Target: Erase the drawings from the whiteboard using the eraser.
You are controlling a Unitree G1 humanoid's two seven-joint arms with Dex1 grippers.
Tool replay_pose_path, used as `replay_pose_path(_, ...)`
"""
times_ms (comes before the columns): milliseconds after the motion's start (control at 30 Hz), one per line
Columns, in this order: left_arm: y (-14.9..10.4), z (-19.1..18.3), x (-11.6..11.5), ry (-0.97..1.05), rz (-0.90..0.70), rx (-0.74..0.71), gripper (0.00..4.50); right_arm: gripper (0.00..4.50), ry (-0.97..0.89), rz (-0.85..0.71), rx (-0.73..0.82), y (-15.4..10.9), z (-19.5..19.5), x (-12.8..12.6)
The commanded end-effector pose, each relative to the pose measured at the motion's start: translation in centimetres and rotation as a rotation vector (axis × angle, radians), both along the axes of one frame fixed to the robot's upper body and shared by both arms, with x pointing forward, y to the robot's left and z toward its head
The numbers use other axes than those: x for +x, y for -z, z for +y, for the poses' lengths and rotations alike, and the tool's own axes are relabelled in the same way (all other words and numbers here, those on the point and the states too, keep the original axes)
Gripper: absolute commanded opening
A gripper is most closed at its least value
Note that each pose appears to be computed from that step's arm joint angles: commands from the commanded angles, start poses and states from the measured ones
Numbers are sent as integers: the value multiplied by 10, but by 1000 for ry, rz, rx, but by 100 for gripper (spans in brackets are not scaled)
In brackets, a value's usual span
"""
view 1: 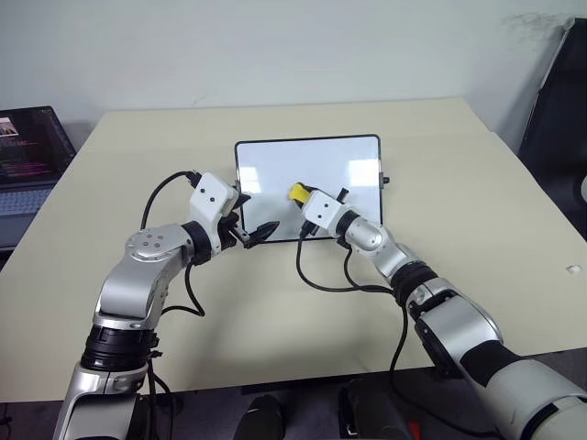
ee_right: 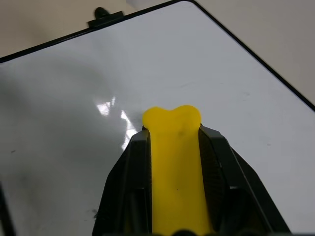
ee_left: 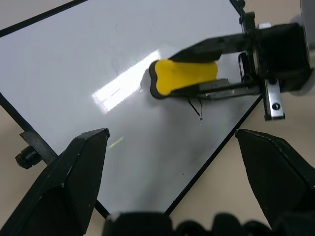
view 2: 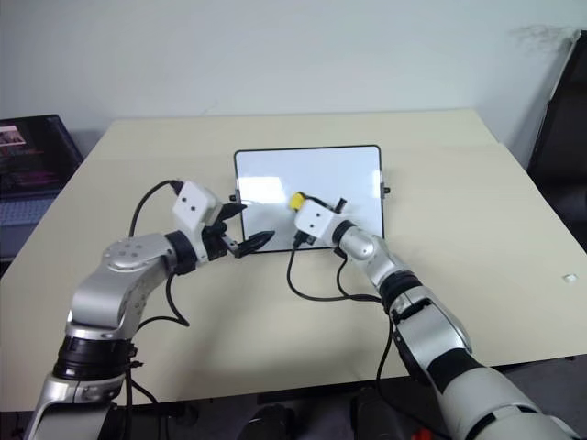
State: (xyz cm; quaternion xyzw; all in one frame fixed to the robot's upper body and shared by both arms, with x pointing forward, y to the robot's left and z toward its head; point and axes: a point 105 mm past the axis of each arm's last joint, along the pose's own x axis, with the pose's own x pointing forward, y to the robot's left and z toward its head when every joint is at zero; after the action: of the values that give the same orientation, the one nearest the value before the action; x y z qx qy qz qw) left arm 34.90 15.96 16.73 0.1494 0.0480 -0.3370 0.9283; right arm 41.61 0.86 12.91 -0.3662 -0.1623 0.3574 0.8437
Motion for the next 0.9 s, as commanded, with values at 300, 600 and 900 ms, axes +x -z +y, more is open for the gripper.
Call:
replay_pose_path(300, -6, 1, 1, 6, -34, -2, 450, 99, -13, -262, 212, -84, -13, -1)
replay_pose_path(600, -5, -1, 2, 16, -32, -5, 450, 99, 158, -131, 68, -43, -23, 23)
replay_pose_path(900, -5, 0, 3, 8, -34, -5, 450, 99, 12, -18, -1, -6, 7, 2)
